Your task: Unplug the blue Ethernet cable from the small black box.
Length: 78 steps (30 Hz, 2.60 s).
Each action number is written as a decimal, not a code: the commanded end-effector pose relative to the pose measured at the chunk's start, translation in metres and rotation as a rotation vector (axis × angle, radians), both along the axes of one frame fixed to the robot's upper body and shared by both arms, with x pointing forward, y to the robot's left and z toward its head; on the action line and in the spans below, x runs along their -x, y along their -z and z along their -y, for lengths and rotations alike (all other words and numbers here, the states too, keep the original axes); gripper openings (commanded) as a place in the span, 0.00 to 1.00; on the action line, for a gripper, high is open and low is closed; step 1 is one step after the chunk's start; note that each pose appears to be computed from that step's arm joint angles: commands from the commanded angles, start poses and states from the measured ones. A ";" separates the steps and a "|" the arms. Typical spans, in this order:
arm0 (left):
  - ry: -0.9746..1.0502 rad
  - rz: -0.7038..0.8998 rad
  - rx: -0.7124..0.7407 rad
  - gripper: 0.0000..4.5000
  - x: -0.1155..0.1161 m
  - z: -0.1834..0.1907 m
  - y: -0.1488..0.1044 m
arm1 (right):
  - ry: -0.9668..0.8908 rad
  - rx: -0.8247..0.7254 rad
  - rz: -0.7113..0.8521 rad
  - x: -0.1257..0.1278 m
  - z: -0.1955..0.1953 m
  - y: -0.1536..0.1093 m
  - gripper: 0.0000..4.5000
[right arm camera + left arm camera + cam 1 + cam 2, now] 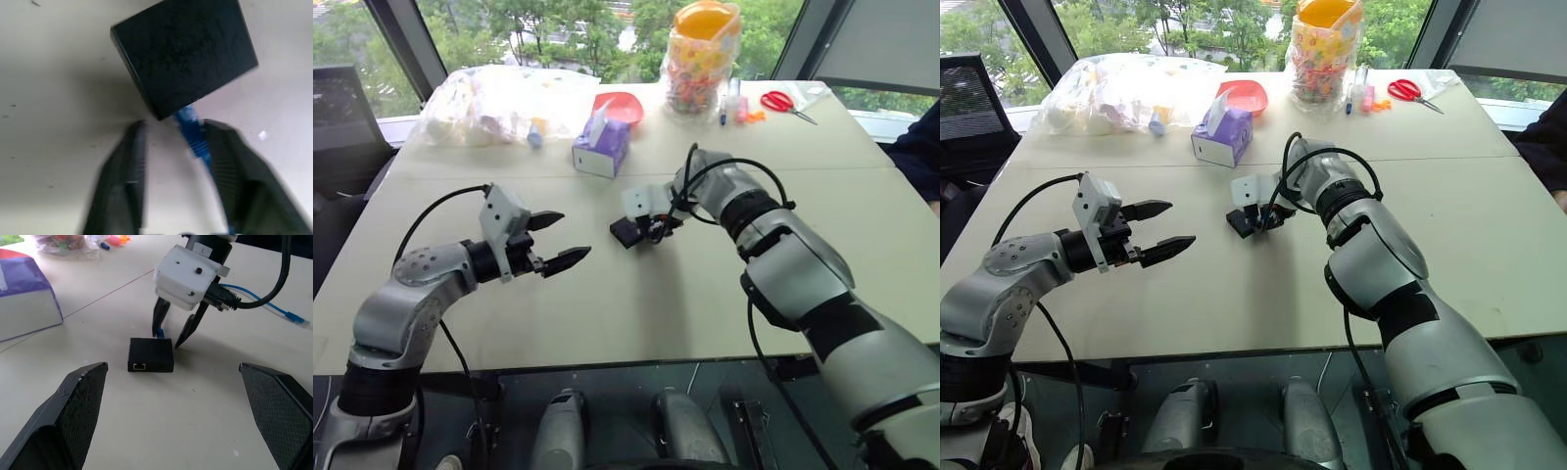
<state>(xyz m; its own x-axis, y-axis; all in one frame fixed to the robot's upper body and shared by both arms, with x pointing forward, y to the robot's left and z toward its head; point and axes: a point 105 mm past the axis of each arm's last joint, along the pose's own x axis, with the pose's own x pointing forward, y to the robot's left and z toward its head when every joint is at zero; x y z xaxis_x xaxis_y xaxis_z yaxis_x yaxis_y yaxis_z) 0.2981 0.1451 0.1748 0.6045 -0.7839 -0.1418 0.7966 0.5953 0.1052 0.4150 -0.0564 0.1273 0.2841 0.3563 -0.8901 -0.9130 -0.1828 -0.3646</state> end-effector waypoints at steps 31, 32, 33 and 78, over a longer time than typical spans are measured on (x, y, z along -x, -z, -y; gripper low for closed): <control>0.280 -0.034 0.215 1.00 -0.049 0.053 -0.055 | -0.093 -0.425 1.251 0.071 0.011 -0.081 0.01; 0.280 -0.033 0.214 1.00 -0.049 0.053 -0.055 | -0.097 -0.426 1.249 0.071 0.010 -0.081 0.01; 0.280 -0.032 0.213 1.00 -0.050 0.053 -0.054 | -0.102 -0.428 1.247 0.072 0.008 -0.081 0.01; 0.547 -0.087 0.186 0.12 -0.023 0.021 -0.051 | 0.087 -0.988 -0.200 0.107 0.019 -0.100 0.99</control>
